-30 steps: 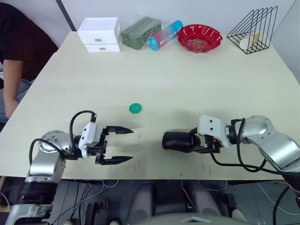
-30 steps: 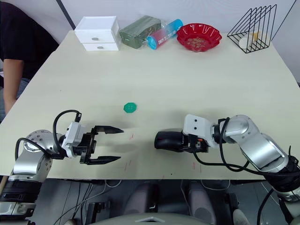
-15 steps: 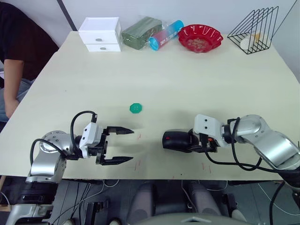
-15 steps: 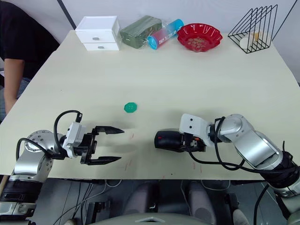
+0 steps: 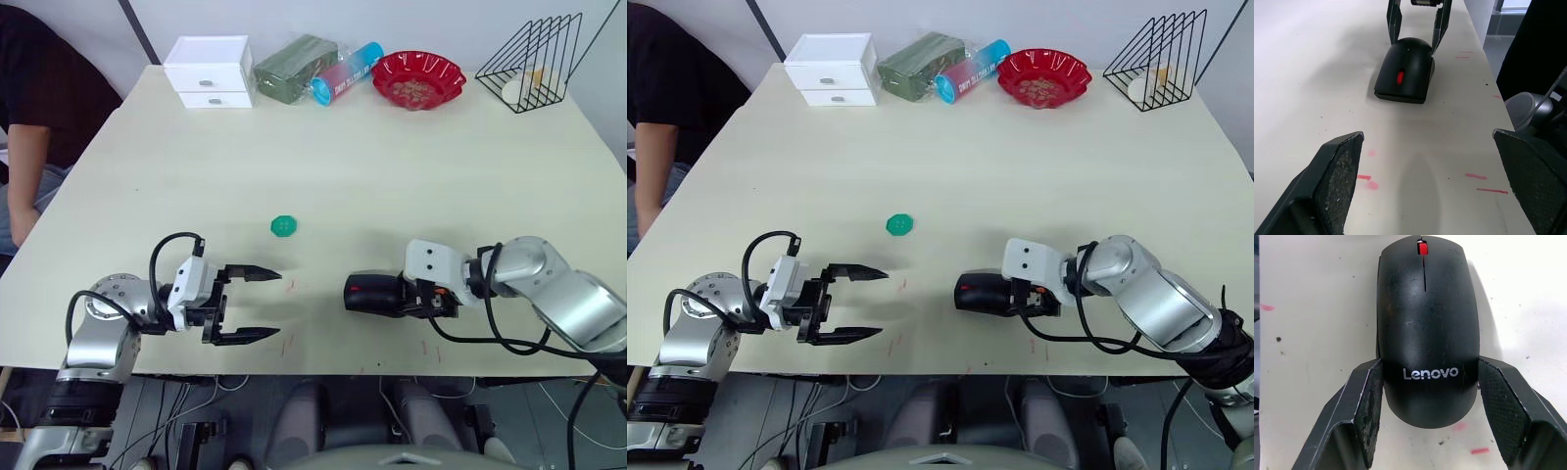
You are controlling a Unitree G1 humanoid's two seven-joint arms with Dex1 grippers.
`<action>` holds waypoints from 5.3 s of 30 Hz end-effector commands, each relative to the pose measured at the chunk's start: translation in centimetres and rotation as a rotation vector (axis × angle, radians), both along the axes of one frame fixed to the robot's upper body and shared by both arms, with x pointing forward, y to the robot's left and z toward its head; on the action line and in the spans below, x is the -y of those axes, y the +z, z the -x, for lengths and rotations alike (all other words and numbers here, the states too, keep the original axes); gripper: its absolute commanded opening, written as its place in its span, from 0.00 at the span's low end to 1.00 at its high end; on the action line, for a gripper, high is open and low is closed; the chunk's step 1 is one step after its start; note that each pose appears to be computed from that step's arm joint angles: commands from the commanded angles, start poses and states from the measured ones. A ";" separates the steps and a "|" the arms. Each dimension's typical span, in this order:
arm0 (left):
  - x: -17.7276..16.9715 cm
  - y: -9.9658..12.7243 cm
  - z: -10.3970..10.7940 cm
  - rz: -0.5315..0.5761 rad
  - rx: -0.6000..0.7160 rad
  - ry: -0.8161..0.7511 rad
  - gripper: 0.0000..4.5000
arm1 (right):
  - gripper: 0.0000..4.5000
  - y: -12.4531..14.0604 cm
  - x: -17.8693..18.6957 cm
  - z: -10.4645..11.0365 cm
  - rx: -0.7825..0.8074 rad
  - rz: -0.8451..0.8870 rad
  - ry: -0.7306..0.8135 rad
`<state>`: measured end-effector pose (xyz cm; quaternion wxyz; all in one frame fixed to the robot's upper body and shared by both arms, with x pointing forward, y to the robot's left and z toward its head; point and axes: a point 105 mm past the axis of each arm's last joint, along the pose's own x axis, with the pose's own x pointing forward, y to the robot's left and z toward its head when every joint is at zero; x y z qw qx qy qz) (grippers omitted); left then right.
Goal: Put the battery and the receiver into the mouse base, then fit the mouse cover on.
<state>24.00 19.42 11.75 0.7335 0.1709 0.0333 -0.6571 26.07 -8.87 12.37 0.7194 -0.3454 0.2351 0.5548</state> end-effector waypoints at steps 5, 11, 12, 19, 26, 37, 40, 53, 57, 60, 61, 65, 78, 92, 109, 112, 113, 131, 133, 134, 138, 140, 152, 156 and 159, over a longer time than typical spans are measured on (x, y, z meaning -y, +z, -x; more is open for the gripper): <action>0.4 0.7 0.0 0.001 0.033 -0.015 1.00 | 0.54 1.0 -0.1 0.6 0.011 0.038 0.019; 0.6 0.8 0.0 0.002 0.035 -0.018 1.00 | 0.54 0.9 -0.2 1.0 -0.006 0.048 0.013; 0.6 0.8 0.0 0.003 0.035 -0.018 1.00 | 0.54 0.8 -0.1 1.1 -0.009 0.052 0.012; 0.7 0.9 -0.2 0.003 0.039 -0.016 1.00 | 0.54 0.2 0.1 0.8 -0.022 0.052 -0.008; 0.7 1.1 -0.2 0.000 0.041 -0.015 1.00 | 0.54 -0.7 0.4 0.5 -0.040 0.056 -0.025; 1.1 1.4 -0.3 -0.002 0.044 -0.021 1.00 | 0.54 -1.2 0.5 0.4 -0.040 0.047 -0.021; 1.1 1.5 -0.3 -0.004 0.044 -0.022 1.00 | 0.54 -1.4 0.6 0.5 -0.044 0.045 -0.020; 1.2 1.6 -0.3 -0.004 0.042 -0.022 1.00 | 0.54 -1.3 0.7 0.5 -0.037 0.040 -0.007; 1.1 1.6 -0.4 -0.005 0.042 -0.020 1.00 | 0.81 -1.1 0.6 0.6 -0.029 0.041 0.004; 1.1 1.6 -0.4 -0.005 0.042 -0.020 1.00 | 0.89 -1.1 0.6 0.4 -0.017 0.042 0.000; 1.1 1.6 -0.4 -0.005 0.042 -0.020 1.00 | 0.89 -1.1 0.6 0.4 -0.018 0.041 -0.001; 1.1 1.5 -0.4 -0.004 0.042 -0.021 1.00 | 0.89 -1.0 0.5 0.3 -0.013 0.040 -0.002; 1.1 1.5 -0.3 -0.005 0.040 -0.024 1.00 | 0.89 2.6 -0.5 0.5 0.057 -0.109 0.063; 1.1 1.4 -0.4 -0.001 0.040 -0.021 1.00 | 0.75 3.0 -4.9 -0.2 0.085 -0.315 0.084; 0.8 1.2 -0.1 -0.003 0.037 -0.017 1.00 | 0.47 1.2 -6.8 -0.5 0.043 -0.309 0.062; 0.7 1.1 -0.1 -0.003 0.036 -0.016 1.00 | 0.47 0.8 -6.9 -0.5 0.030 -0.304 0.052; 0.7 1.1 -0.1 -0.004 0.035 -0.016 1.00 | 0.47 0.6 -6.9 -0.6 0.022 -0.300 0.048; 0.6 0.9 0.2 -0.006 0.033 -0.007 1.00 | 0.47 -3.4 -5.1 -0.8 -0.063 -0.129 -0.012; 0.7 0.9 0.2 -0.005 0.033 -0.008 1.00 | 0.47 -3.6 -5.1 -0.9 -0.063 -0.131 -0.012; 0.7 1.0 0.2 -0.005 0.033 -0.009 1.00 | 0.47 -3.6 -5.1 -0.9 -0.064 -0.135 -0.012; 0.7 1.0 0.2 -0.006 0.032 -0.010 1.00 | 0.47 -3.8 -5.0 -1.1 -0.074 -0.162 -0.026; 0.7 1.1 0.2 -0.006 0.032 -0.011 1.00 | 0.47 -4.0 -5.0 -1.0 -0.089 -0.188 -0.032; 0.4 1.4 0.2 -0.012 0.028 -0.010 1.00 | 0.47 -5.8 -3.8 -0.8 -0.131 -0.240 -0.038; 0.4 1.4 0.1 -0.014 0.029 -0.011 1.00 | 0.47 -6.4 -3.4 -0.6 -0.137 -0.214 -0.017; 0.3 1.4 0.1 -0.015 0.029 -0.011 1.00 | 0.47 -6.5 -3.2 -0.6 -0.144 -0.209 -0.013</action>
